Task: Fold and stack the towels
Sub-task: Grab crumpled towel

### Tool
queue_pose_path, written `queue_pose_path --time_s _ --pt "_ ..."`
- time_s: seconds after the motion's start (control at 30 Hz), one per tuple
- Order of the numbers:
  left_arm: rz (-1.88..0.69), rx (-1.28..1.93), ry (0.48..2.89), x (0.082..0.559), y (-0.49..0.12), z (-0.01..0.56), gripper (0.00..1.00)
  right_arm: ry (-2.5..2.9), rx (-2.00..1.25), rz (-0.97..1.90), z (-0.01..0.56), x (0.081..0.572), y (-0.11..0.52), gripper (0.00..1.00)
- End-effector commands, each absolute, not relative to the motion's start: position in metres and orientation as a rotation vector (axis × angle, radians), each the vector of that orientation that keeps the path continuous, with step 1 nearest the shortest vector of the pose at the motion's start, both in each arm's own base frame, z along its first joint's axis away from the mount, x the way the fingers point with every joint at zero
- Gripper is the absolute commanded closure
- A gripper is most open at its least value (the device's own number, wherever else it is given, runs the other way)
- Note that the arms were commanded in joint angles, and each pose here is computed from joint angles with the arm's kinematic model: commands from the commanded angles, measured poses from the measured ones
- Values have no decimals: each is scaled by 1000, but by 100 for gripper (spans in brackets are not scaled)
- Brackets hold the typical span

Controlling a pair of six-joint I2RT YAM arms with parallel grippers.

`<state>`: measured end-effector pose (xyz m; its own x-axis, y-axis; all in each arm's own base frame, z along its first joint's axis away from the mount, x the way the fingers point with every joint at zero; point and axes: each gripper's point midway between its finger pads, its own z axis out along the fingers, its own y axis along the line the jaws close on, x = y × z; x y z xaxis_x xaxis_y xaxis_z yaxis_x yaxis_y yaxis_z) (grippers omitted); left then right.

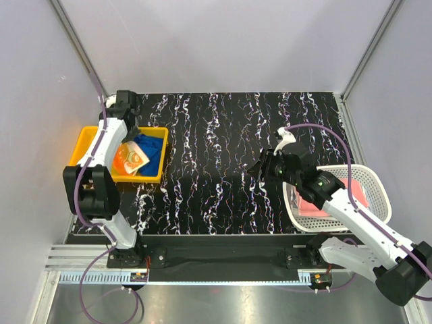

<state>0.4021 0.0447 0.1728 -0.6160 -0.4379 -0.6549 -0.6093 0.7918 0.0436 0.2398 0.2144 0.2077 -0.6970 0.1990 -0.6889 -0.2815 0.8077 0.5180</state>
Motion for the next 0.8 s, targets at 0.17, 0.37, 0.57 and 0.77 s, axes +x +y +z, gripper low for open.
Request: queue_pose_path --time_s 0.17,0.37,0.57,0.77 --pt "265 -806 2390 421 53 133 77 2168 -60 819 212 239 217 48" --pt "247 -796 2419 420 50 125 67 2166 -60 824 210 238 217 48" --pt "249 -810 2394 416 51 135 74 2170 -60 822 208 237 217 48" --pt "239 -805 2374 412 51 147 71 2177 -58 827 204 238 219 48"
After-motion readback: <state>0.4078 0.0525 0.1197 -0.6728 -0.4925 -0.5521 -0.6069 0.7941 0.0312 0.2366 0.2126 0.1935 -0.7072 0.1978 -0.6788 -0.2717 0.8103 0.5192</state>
